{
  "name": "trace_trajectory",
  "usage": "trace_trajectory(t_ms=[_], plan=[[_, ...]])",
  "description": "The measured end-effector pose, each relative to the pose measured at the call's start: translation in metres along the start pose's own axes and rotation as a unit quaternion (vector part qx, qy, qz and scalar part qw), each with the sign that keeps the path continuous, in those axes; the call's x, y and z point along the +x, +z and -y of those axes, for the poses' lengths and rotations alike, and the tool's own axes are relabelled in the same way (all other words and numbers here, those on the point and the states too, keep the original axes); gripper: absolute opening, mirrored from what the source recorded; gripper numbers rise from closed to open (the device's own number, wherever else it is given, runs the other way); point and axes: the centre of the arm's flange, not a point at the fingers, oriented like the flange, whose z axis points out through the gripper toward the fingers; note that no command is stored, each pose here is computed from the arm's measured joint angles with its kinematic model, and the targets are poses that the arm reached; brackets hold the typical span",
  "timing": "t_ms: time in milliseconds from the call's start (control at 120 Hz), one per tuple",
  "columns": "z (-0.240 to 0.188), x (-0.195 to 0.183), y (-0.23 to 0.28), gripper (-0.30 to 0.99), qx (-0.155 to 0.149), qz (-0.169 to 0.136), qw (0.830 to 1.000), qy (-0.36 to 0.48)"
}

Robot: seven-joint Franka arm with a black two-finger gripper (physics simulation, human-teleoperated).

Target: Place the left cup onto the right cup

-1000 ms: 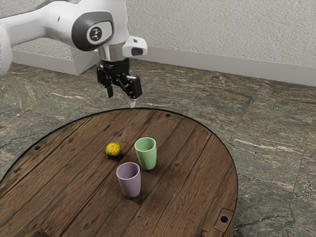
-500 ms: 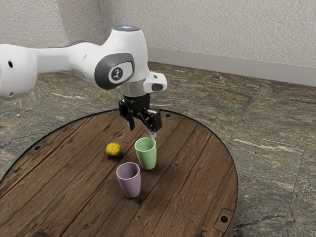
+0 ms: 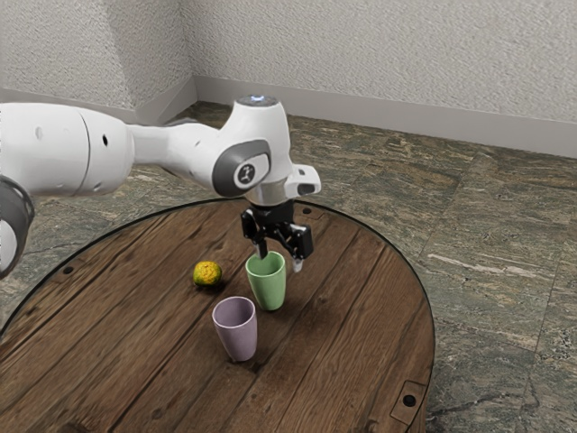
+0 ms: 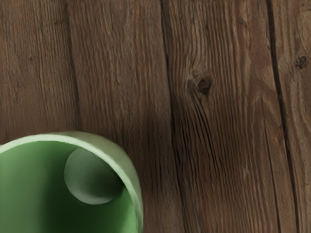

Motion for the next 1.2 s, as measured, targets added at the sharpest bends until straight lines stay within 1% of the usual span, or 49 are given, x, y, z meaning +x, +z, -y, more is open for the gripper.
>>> trace_trajectory(t_ms=[50, 100, 175, 350, 425, 500, 667, 908, 1075, 1200], plan=[[0.003, 0.002, 0.007, 0.59, -0.001, 0.001, 1.0, -0.003], [0.005, 0.003, 0.01, 0.54, -0.003, 0.0, 1.0, -0.007], [0.008, 0.004, 0.015, 0.44, -0.006, 0.0, 1.0, -0.012], [0.01, 0.005, 0.021, 0.14, -0.014, 0.001, 1.0, -0.027], [0.01, 0.005, 0.021, 0.06, -0.015, 0.001, 0.999, -0.033], [0.01, 0.005, 0.02, 0.01, -0.016, 0.0, 0.999, -0.038], [0.01, 0.005, 0.019, -0.06, -0.017, -0.002, 0.999, -0.047], [0.01, 0.005, 0.014, -0.09, -0.016, -0.006, 0.998, -0.058], [0.01, 0.0, -0.015, -0.09, -0.013, -0.024, 0.998, -0.062], [0.008, -0.008, -0.051, -0.09, -0.008, -0.047, 0.997, -0.061]])
